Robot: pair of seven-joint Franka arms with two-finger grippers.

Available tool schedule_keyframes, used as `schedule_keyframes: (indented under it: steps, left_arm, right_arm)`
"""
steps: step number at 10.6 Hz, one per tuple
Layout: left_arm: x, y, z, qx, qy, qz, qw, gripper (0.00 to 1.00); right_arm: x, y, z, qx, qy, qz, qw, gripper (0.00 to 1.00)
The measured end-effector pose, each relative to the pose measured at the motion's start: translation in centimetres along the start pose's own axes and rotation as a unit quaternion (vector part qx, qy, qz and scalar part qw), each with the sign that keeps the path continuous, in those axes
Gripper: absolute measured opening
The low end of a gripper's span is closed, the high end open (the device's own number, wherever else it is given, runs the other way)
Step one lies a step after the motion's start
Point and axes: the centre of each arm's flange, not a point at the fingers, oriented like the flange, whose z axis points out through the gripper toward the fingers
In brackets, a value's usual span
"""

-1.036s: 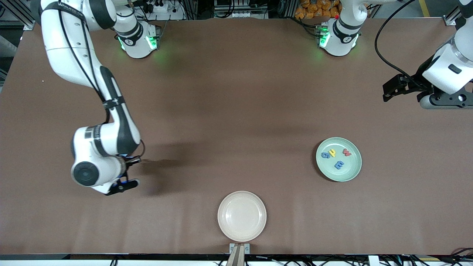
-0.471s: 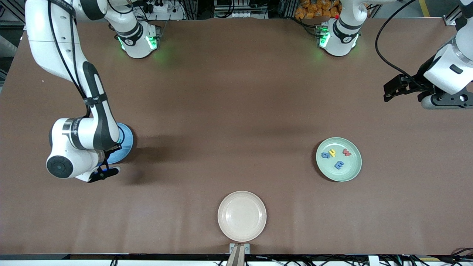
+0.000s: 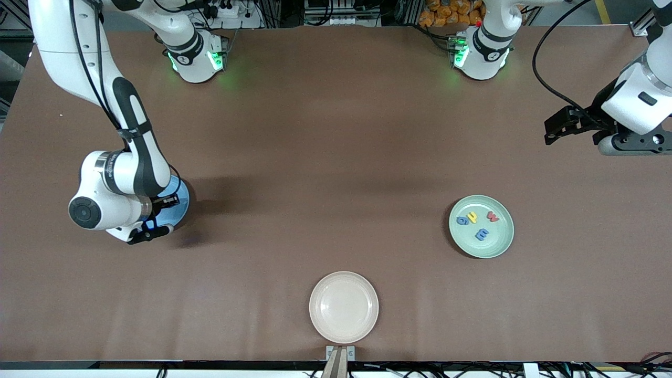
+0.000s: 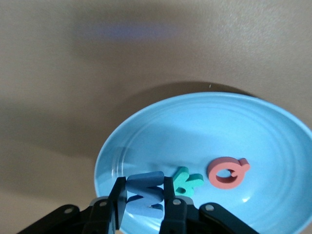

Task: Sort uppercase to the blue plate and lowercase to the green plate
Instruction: 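Lower the blue M onto the blue plate and open the right gripper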

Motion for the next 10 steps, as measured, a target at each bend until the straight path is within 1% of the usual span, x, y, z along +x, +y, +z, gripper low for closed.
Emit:
schedule_keyframes:
  steps: [3,4,5,7,8,9,10]
  left_arm:
    - [0.0,0.0,0.0,0.0,0.0,0.0,1.0,1.0]
    - [0.0,0.0,0.0,0.0,0.0,0.0,1.0,1.0]
    - [0.0,0.0,0.0,0.0,0.0,0.0,1.0,1.0]
    - [0.0,0.0,0.0,0.0,0.0,0.0,1.0,1.0]
    - [0.0,0.0,0.0,0.0,0.0,0.0,1.0,1.0]
    - [0.0,0.0,0.0,0.0,0.0,0.0,1.0,1.0]
    - [0.0,0.0,0.0,0.0,0.0,0.0,1.0,1.0]
  right_arm:
    - [-0.2,0.2,0.5,0.002,0.005,-0.004,1.0,0.37]
    - [-0.1,0.1,0.4,0.006,0.007,-0.002,1.0,0.45]
    - [-0.1,0.1,0.4,0.007,0.008,-0.002,1.0,0.58]
    - [-0.1,0.1,0.4,0.008,0.009,-0.001,1.0,0.65]
    - [-0.1,0.1,0.2,0.008,0.01,-0.001,1.0,0.66]
    - [-0.1,0.1,-0.2,0.008,0.014,0.0,1.0,0.7]
    - [-0.1,0.0,-1.0,0.01,0.015,0.002,1.0,0.78]
